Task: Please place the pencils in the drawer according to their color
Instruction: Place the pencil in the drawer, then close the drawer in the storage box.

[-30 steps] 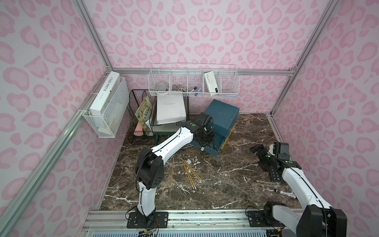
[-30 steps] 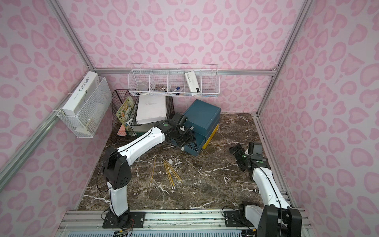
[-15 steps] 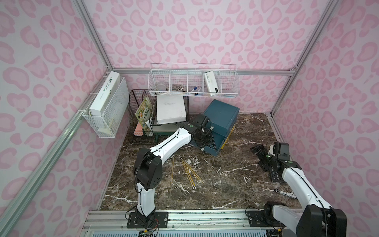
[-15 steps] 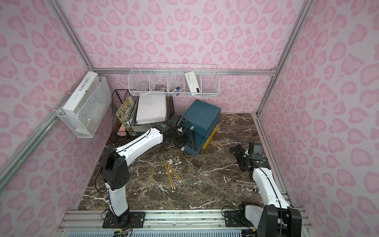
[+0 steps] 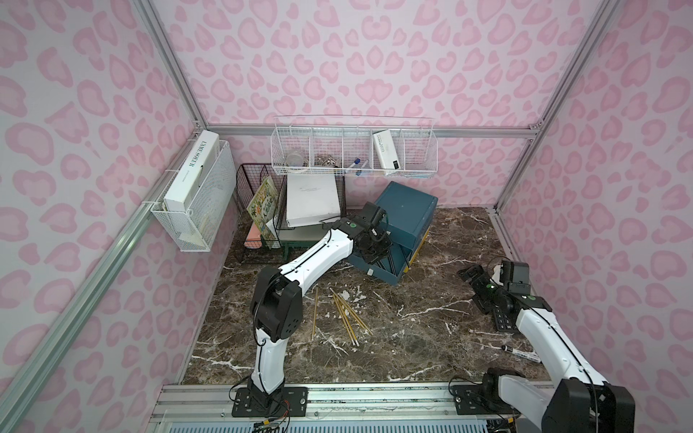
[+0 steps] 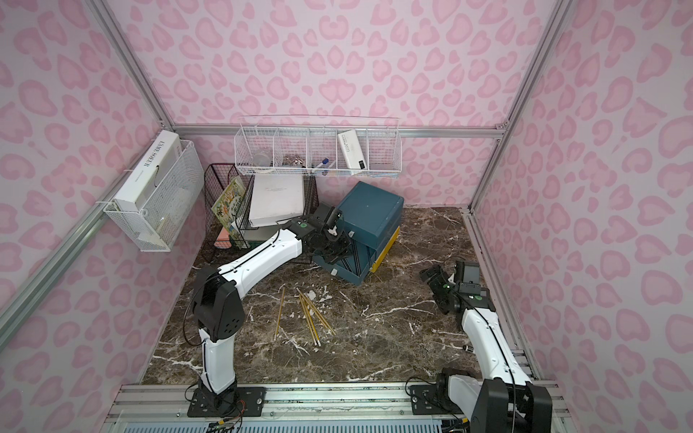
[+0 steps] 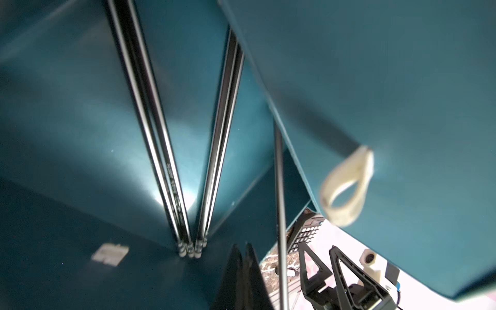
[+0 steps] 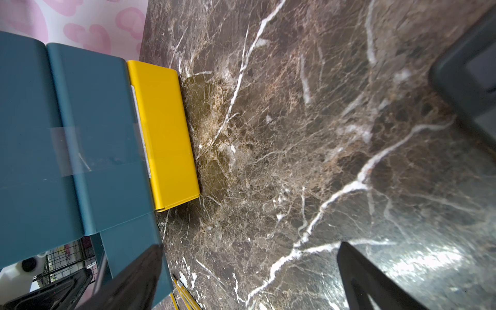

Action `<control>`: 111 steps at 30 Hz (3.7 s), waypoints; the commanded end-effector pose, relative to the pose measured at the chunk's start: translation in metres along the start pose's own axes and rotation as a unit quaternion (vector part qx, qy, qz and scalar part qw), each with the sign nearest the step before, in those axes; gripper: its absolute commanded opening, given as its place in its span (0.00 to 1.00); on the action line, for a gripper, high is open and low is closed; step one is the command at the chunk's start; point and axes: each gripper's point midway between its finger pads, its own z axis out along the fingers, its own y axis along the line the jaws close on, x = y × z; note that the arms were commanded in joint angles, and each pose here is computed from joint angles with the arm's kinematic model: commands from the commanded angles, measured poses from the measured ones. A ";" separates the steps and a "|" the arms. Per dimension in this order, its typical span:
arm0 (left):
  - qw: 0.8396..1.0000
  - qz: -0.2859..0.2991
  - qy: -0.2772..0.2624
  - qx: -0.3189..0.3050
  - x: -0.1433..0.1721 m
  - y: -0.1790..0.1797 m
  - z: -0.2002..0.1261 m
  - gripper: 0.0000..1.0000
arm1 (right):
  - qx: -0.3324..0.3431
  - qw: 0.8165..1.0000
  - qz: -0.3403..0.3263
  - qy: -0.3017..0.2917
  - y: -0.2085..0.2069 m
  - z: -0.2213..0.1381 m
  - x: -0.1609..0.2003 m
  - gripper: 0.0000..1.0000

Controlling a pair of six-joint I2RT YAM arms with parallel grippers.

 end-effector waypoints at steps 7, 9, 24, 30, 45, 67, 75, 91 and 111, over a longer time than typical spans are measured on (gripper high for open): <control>0.999 0.042 -0.021 -0.025 -0.010 0.009 0.002 0.03 | 0.003 1.000 -0.004 -0.007 -0.003 -0.003 -0.002 1.00; 0.998 0.055 -0.025 -0.016 -0.011 0.003 -0.003 0.09 | 0.003 1.000 -0.003 -0.008 -0.003 -0.003 -0.002 1.00; 0.978 0.191 -0.076 0.044 0.019 -0.021 -0.076 0.76 | 0.004 1.000 -0.005 -0.011 -0.005 -0.006 -0.006 1.00; 0.969 0.224 -0.103 0.009 0.026 0.027 -0.078 0.83 | 0.005 1.000 -0.006 -0.007 -0.009 -0.005 -0.001 1.00; 0.941 0.313 -0.116 0.058 0.024 0.032 -0.026 0.80 | 0.008 1.000 -0.005 -0.005 -0.022 -0.008 0.011 1.00; 0.914 0.361 -0.149 0.106 0.010 -0.005 -0.018 0.77 | 0.019 1.000 -0.012 -0.004 -0.028 -0.006 0.012 1.00; 0.925 0.343 -0.159 0.036 0.006 0.041 -0.010 0.67 | 0.021 1.000 -0.010 0.004 -0.032 -0.001 0.015 1.00; 0.918 0.354 -0.175 0.032 -0.026 0.009 0.039 0.42 | 0.030 0.999 -0.018 0.006 -0.032 0.000 0.011 1.00; 0.909 0.330 -0.237 0.097 -0.022 -0.031 0.055 0.39 | 0.037 0.999 -0.025 0.004 -0.029 -0.005 0.008 1.00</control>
